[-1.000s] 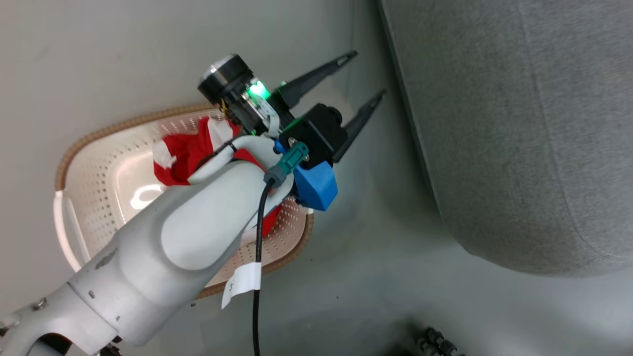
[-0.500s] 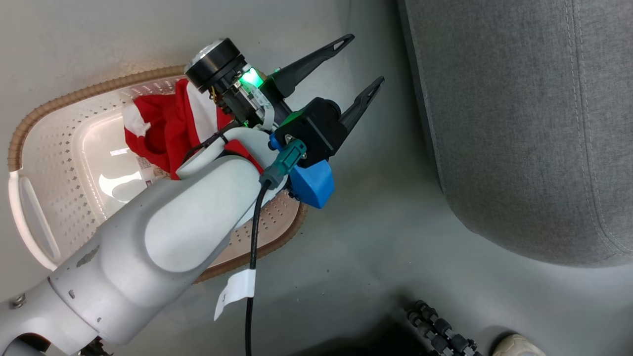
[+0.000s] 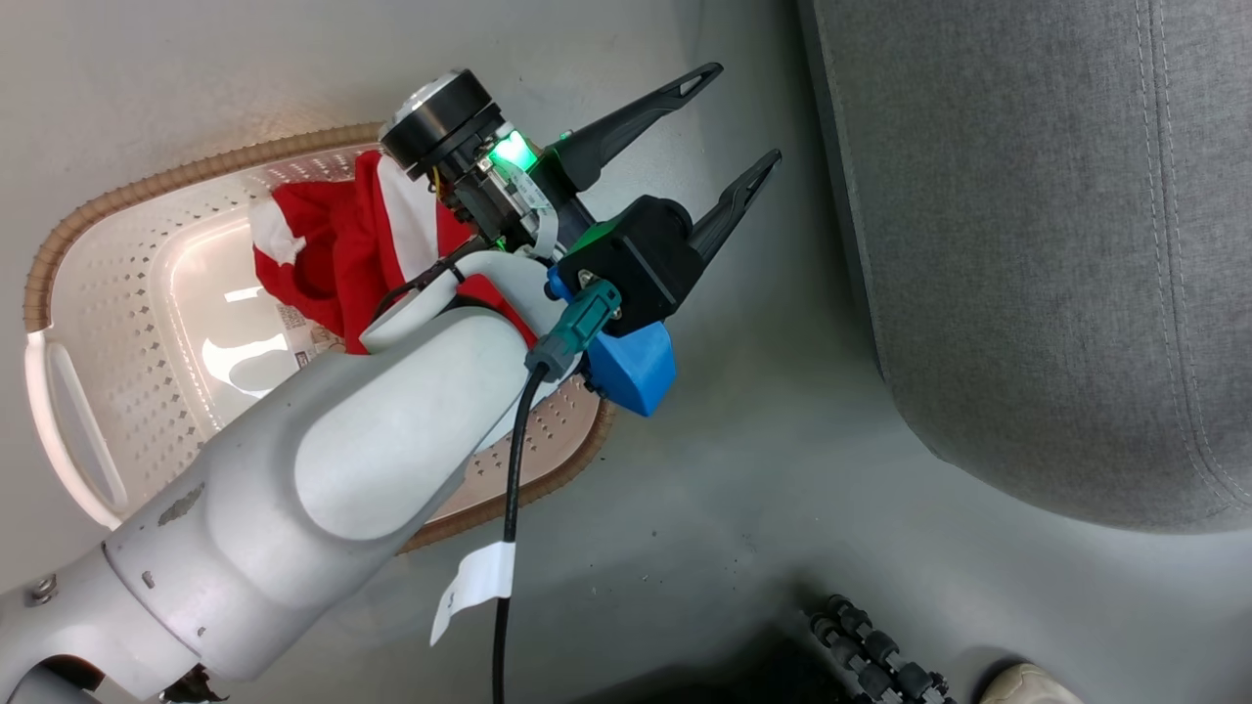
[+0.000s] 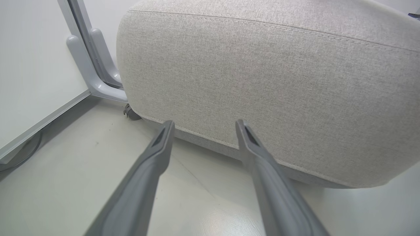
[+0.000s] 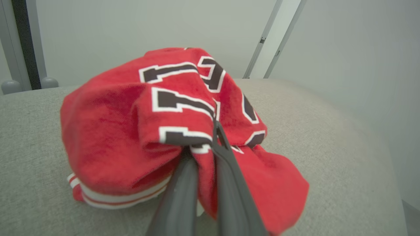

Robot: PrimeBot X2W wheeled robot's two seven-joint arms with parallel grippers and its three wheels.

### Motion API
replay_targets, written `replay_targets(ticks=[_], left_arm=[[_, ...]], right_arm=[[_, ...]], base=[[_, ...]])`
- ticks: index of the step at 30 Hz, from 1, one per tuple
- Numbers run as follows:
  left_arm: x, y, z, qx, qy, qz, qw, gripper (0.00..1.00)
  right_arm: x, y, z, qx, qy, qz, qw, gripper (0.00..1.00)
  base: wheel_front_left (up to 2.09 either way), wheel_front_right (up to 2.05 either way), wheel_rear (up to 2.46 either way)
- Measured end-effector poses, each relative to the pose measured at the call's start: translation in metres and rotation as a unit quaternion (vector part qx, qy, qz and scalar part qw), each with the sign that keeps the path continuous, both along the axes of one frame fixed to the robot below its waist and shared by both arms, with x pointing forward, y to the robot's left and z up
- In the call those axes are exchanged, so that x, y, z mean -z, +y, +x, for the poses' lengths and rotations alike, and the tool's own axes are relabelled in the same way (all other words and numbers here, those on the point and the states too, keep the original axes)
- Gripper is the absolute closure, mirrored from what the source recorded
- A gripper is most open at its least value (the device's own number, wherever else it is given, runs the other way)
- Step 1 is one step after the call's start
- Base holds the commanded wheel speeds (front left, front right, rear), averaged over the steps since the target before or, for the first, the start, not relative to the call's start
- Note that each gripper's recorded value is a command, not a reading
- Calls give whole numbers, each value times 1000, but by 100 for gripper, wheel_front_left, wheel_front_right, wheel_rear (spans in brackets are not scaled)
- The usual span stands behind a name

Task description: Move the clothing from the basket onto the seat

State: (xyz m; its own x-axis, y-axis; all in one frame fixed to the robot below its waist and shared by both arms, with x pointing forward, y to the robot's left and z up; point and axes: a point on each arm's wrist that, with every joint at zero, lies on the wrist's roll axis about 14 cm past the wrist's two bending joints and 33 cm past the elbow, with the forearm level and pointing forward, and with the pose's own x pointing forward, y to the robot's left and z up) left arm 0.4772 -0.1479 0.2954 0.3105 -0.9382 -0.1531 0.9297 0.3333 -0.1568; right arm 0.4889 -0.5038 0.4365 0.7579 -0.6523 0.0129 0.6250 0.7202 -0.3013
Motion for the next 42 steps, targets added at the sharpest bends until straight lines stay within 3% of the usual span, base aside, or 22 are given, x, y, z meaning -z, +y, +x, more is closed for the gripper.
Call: replay_targets(ticks=[5, 6, 8, 9, 17, 27, 35, 42], left_arm=[[-4, 2, 1, -4, -4, -1, 1000, 0], [-5, 2, 2, -6, -6, 0, 1000, 0], [-10, 3, 4, -9, -9, -3, 1000, 0], [-12, 4, 5, -12, -13, -3, 1000, 0], [-49, 0, 3, -24, -31, -26, 999, 0], [-107, 27, 22, -115, -61, -44, 991, 0], [-164, 86, 35, -228, -98, -69, 966, 0], [-201, 154, 35, -334, -130, -77, 930, 0]], right_arm=[[15, 4, -7, 6, 10, 21, 1000, 100], [15, 4, -8, 6, 9, 22, 1000, 78], [14, 7, -11, 5, 9, 23, 1000, 6], [14, 9, -13, 3, 11, 24, 1000, 0], [5, 33, -51, -13, 18, 29, 999, 0], [-39, 88, -62, -86, -28, 20, 996, 0], [-65, 162, -31, -201, -72, 32, 976, 0], [-82, 227, -12, -291, -101, 48, 950, 0]], base=[[0, 0, 0], [0, 0, 0], [0, 0, 0], [0, 0, 0], [0, 0, 0], [0, 0, 0], [0, 0, 0], [0, 0, 0]])
